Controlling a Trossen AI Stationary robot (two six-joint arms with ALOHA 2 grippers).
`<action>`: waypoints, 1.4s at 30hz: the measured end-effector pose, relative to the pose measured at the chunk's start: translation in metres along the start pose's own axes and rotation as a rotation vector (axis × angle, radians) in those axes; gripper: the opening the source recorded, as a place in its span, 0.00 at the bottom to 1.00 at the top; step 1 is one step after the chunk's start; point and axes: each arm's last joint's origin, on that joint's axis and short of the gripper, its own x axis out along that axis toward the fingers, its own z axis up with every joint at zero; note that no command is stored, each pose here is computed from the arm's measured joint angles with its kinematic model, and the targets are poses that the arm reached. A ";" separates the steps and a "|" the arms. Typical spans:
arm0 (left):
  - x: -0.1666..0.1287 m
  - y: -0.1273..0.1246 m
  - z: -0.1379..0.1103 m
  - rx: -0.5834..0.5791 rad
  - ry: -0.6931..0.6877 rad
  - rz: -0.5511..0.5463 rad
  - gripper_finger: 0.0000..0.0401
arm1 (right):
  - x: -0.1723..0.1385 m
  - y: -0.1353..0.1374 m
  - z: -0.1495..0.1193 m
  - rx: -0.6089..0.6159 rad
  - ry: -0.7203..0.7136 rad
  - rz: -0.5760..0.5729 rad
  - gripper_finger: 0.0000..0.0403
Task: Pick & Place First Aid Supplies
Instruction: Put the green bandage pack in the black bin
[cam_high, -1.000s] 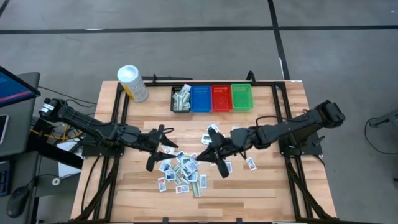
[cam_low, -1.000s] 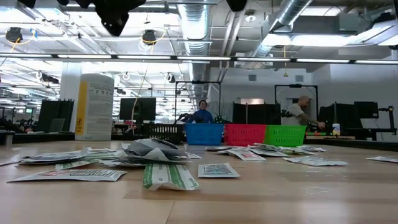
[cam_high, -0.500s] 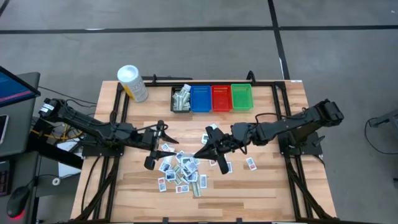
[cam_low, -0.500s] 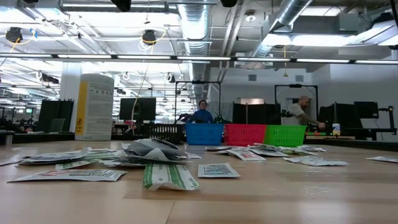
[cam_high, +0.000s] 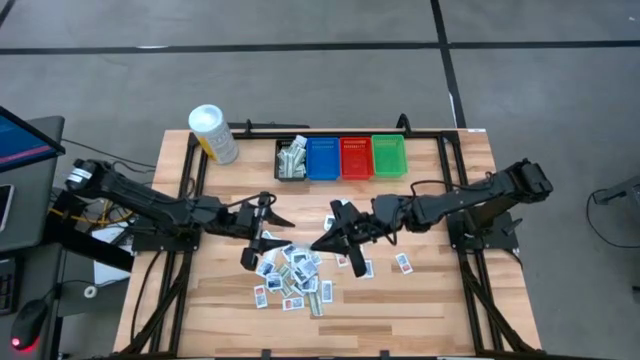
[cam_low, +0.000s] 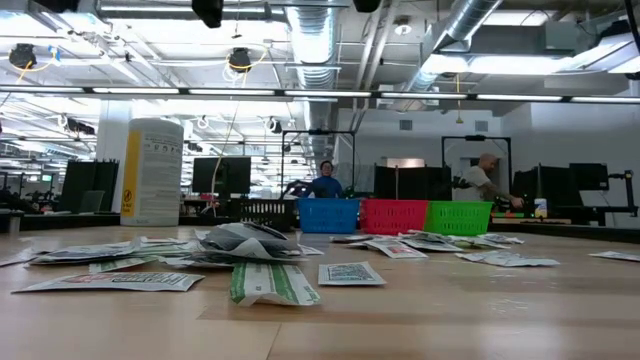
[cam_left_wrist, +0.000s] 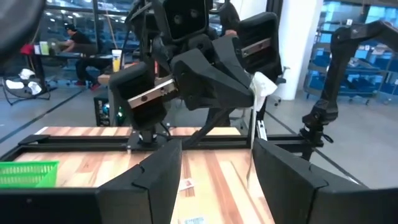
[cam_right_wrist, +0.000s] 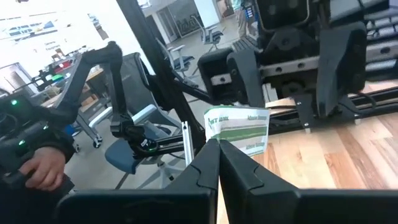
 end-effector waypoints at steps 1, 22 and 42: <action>0.002 0.000 -0.001 -0.003 -0.008 -0.008 0.50 | 0.000 0.000 0.000 0.000 -0.001 -0.001 0.00; 0.013 -0.003 -0.008 -0.110 -0.046 -0.058 0.25 | 0.000 -0.002 0.002 -0.001 -0.013 -0.002 0.00; 0.013 0.001 -0.012 -0.152 -0.010 0.029 0.01 | -0.001 -0.007 -0.010 0.010 0.110 -0.058 0.16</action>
